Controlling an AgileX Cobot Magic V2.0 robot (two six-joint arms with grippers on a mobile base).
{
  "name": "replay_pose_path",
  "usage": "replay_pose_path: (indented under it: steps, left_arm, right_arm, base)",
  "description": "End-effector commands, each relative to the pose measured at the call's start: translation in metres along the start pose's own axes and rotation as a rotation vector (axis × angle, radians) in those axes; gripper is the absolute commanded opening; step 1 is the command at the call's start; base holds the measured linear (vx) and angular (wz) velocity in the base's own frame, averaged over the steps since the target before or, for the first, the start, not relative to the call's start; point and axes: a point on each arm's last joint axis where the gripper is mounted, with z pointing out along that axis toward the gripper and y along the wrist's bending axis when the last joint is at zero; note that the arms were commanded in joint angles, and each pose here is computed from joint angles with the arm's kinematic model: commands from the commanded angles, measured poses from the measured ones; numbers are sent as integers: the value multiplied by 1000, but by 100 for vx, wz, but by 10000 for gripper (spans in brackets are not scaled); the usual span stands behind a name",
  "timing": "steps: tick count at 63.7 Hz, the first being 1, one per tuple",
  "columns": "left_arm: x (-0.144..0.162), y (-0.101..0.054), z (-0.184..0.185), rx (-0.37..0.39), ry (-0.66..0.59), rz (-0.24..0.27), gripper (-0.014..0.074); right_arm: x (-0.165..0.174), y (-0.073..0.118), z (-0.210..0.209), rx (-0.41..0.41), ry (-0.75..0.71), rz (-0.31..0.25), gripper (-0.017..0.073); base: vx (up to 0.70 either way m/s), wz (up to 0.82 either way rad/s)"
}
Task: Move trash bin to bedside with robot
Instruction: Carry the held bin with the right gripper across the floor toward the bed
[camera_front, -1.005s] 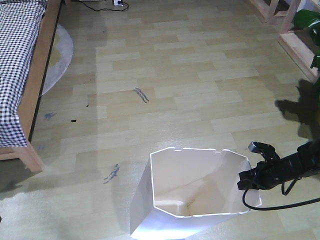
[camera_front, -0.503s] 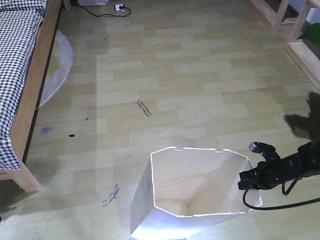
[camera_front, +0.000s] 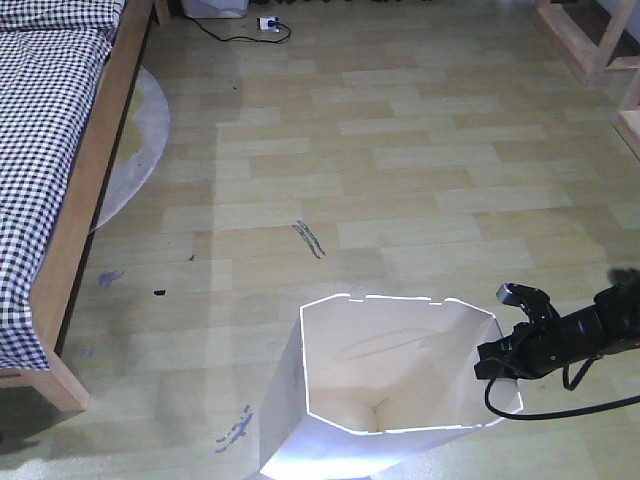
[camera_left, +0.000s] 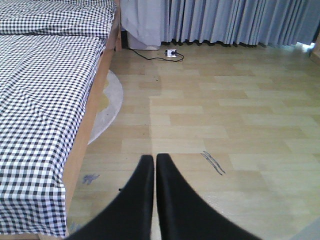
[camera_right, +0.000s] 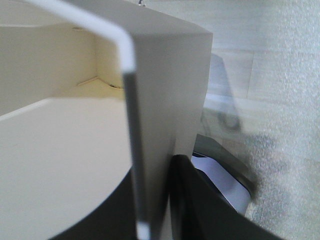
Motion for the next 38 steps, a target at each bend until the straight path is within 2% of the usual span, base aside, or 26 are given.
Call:
replay_pose_path:
  steps: [1, 38]
  left_arm:
    - [-5, -1, -1, 11, -76, -6, -6]
    - [-5, -1, -1, 11, -76, -6, -6]
  right_arm:
    - [-19, 28, -24, -214, -90, -23, -5]
    - [-19, 28, -24, -214, -90, -23, -5]
  base:
    - [22, 10]
    - [25, 4]
